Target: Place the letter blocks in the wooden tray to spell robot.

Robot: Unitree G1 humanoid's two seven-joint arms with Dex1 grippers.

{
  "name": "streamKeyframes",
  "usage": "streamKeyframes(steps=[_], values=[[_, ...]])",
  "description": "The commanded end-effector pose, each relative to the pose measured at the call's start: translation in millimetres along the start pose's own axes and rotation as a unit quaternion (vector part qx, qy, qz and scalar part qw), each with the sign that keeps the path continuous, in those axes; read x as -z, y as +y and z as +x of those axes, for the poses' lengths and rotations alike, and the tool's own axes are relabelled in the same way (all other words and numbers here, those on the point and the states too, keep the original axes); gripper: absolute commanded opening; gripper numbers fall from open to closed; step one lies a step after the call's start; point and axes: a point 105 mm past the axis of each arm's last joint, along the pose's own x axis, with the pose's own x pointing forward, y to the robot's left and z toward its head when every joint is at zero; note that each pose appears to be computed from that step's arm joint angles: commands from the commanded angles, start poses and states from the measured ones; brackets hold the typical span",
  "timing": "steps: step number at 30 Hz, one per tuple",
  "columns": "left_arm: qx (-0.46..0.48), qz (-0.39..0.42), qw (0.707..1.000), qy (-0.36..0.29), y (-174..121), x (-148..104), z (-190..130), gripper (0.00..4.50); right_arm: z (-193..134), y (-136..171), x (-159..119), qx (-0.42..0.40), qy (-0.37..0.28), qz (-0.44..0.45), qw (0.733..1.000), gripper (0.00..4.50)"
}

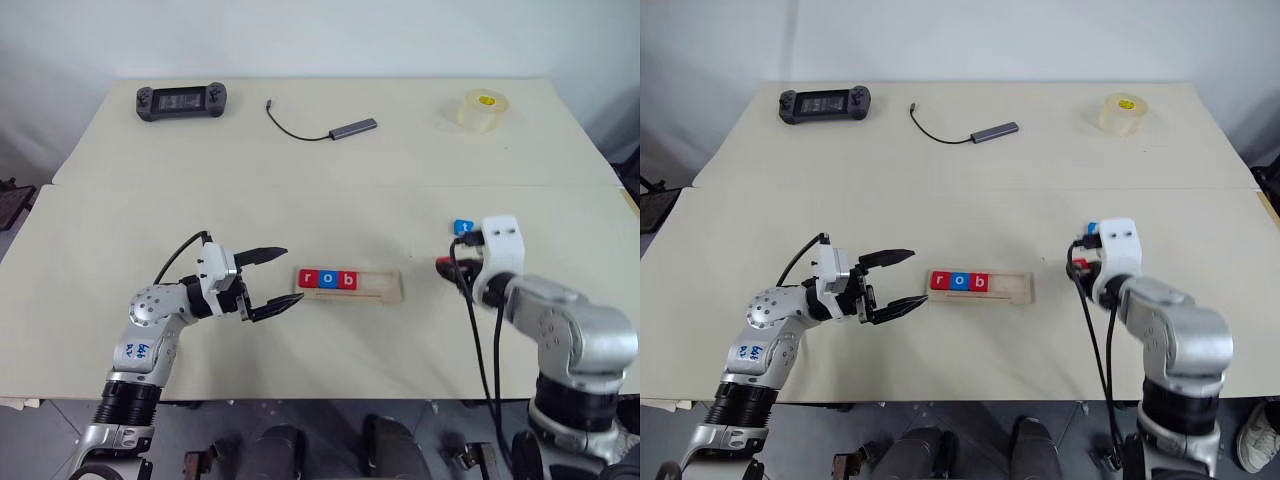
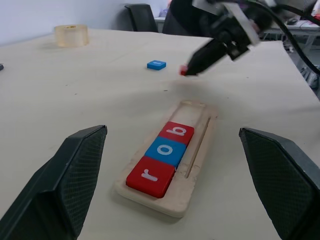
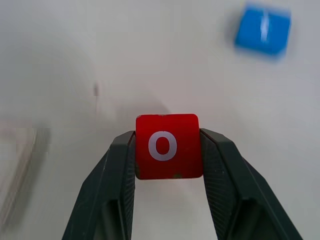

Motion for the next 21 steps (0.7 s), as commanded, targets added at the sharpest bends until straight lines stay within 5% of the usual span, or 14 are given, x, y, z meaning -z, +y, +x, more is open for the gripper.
streamKeyframes(steps=[1, 2, 8, 13, 17, 21], values=[[0.003, 0.007, 1.000, -0.006, 3.8, -4.5, -1.1, 4.50, -11.9, 6.7, 1.0, 0.009, -0.024, -0.001, 1.000, 1.49], [0.004, 0.007, 1.000, -0.006, 4.4, -4.6, -0.8, 4.50, -11.0, 9.5, 4.3, 0.005, -0.020, 0.002, 1.000, 1.49], [0.005, 0.010, 1.000, -0.007, 3.8, -6.0, -0.3, 4.50, -8.5, 13.7, -2.9, -0.032, -0.031, -0.018, 0.999, 3.53], [0.009, 0.015, 1.000, -0.007, -1.0, -7.7, -4.4, 4.50, -18.6, -3.1, -19.6, -0.110, -0.040, -0.159, 0.980, 3.53], [0.021, 0.021, 1.000, -0.008, -4.3, -11.5, -7.1, 4.50, -19.9, -10.4, -20.9, -0.192, -0.025, -0.323, 0.926, 3.53], [0.039, 0.029, 0.999, -0.003, -8.4, -13.5, -6.6, 4.50, -14.8, -20.3, -19.9, -0.274, -0.003, -0.367, 0.889, 3.53]])
